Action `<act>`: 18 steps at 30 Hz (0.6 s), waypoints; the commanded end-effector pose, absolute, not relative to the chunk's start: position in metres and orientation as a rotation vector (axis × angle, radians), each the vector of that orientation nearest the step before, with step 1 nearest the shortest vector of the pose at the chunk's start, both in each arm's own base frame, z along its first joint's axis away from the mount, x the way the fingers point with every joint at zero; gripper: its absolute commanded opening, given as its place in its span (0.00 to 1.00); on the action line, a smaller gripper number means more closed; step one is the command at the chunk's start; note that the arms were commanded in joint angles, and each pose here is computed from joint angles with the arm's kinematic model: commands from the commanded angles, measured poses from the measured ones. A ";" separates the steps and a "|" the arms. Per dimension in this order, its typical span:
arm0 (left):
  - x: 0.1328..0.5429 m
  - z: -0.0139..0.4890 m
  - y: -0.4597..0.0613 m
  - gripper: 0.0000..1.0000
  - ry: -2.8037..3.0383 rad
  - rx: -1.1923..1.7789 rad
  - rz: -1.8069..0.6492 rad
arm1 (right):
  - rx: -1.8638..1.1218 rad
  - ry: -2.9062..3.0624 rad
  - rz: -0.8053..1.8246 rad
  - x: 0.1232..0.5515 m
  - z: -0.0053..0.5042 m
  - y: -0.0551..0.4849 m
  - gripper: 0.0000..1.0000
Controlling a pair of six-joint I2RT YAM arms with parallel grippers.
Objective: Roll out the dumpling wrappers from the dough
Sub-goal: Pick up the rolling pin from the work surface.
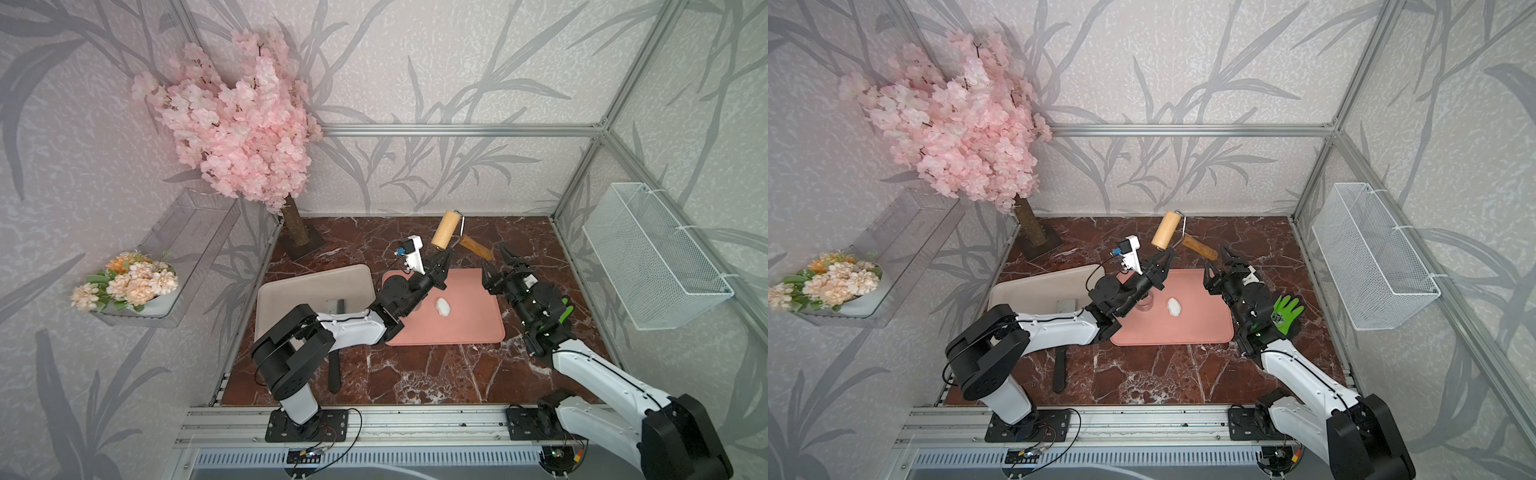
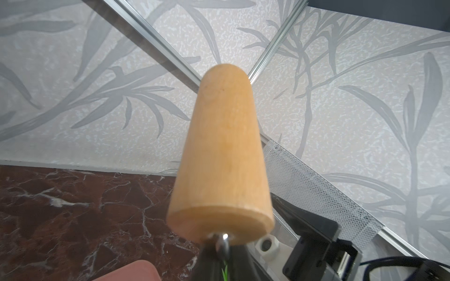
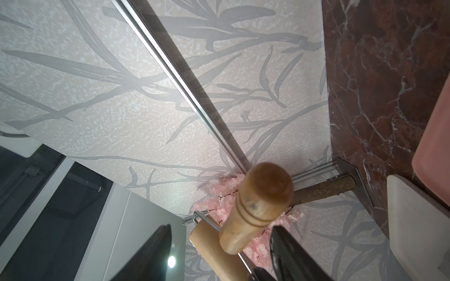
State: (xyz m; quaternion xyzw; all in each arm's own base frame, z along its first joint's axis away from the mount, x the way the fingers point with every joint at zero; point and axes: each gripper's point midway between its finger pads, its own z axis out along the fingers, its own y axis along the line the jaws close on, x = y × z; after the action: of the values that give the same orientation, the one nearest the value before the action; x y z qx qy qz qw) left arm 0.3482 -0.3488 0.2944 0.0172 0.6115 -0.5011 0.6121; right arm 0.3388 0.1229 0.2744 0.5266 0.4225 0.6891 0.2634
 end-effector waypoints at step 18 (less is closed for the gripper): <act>0.358 0.300 -0.290 0.00 1.645 -0.064 -1.174 | 0.942 1.784 1.487 0.303 0.240 0.098 0.79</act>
State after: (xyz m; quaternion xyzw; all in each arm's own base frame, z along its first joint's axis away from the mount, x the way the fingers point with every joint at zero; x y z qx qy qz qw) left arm 0.3665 -0.2907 0.2919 -0.0298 0.6831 -0.4574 0.5685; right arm 0.3039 0.0710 0.2475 0.4518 0.6054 0.5523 0.3526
